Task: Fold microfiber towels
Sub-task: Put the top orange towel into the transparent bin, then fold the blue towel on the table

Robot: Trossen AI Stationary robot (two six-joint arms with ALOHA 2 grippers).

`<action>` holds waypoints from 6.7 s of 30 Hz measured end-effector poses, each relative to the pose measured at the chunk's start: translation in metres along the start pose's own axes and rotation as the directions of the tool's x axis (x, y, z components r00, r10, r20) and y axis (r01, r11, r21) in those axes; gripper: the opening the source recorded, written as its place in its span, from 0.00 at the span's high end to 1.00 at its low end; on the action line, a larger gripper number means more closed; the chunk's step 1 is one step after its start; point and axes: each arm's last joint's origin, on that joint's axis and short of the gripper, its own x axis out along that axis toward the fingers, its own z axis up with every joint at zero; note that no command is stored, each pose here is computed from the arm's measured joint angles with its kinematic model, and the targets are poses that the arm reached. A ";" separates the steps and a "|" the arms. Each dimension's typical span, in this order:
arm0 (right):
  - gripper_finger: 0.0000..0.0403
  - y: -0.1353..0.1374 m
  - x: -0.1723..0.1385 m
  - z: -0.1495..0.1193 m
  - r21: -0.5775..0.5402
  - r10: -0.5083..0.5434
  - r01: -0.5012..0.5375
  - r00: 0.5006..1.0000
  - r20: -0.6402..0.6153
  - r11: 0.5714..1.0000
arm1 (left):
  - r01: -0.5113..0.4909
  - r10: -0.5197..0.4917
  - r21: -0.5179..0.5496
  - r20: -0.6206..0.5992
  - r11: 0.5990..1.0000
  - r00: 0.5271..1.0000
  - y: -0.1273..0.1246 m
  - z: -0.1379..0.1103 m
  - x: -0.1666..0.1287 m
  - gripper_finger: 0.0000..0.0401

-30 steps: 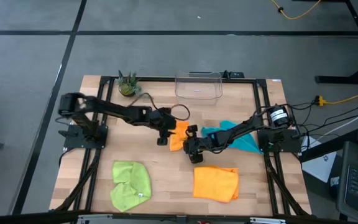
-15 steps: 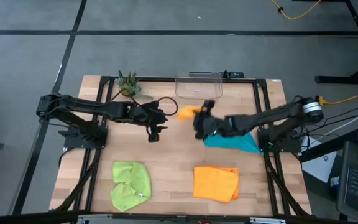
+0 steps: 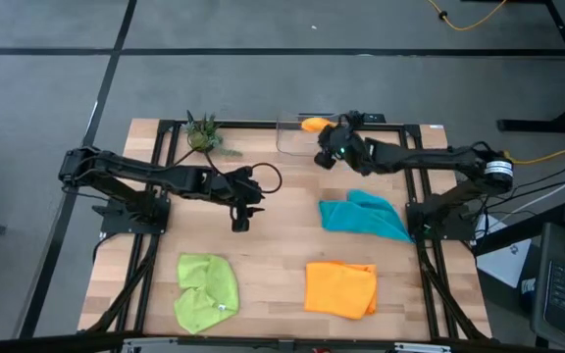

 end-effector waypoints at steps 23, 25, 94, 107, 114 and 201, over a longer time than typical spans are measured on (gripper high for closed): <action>0.89 0.038 0.098 0.011 -0.074 -0.026 0.003 0.950 -0.312 0.997 | 0.004 -0.004 -0.018 -0.004 1.000 1.000 -0.001 0.000 0.000 0.61; 0.80 0.040 0.102 0.015 -0.050 -0.025 0.010 0.951 -0.307 0.999 | 0.006 -0.006 -0.016 -0.005 1.000 1.000 -0.002 0.000 0.000 0.61; 0.53 0.024 0.162 -0.001 -0.026 0.587 -0.645 0.710 -0.389 0.764 | 0.006 -0.007 -0.019 -0.018 1.000 1.000 -0.002 -0.002 0.001 0.61; 0.95 0.022 0.160 -0.001 -0.038 0.558 -0.629 0.714 -0.423 0.776 | 0.007 -0.007 -0.017 -0.031 1.000 0.999 -0.003 -0.007 0.003 0.61; 0.99 0.012 0.145 0.006 -0.079 0.495 -0.588 0.739 -0.457 0.805 | 0.008 -0.009 -0.012 -0.084 1.000 0.996 -0.006 -0.033 0.015 0.61; 0.64 -0.040 0.090 0.089 0.325 0.576 -0.507 0.485 -0.658 0.798 | 0.005 -0.006 -0.019 -0.036 1.000 0.999 -0.006 -0.037 0.020 0.61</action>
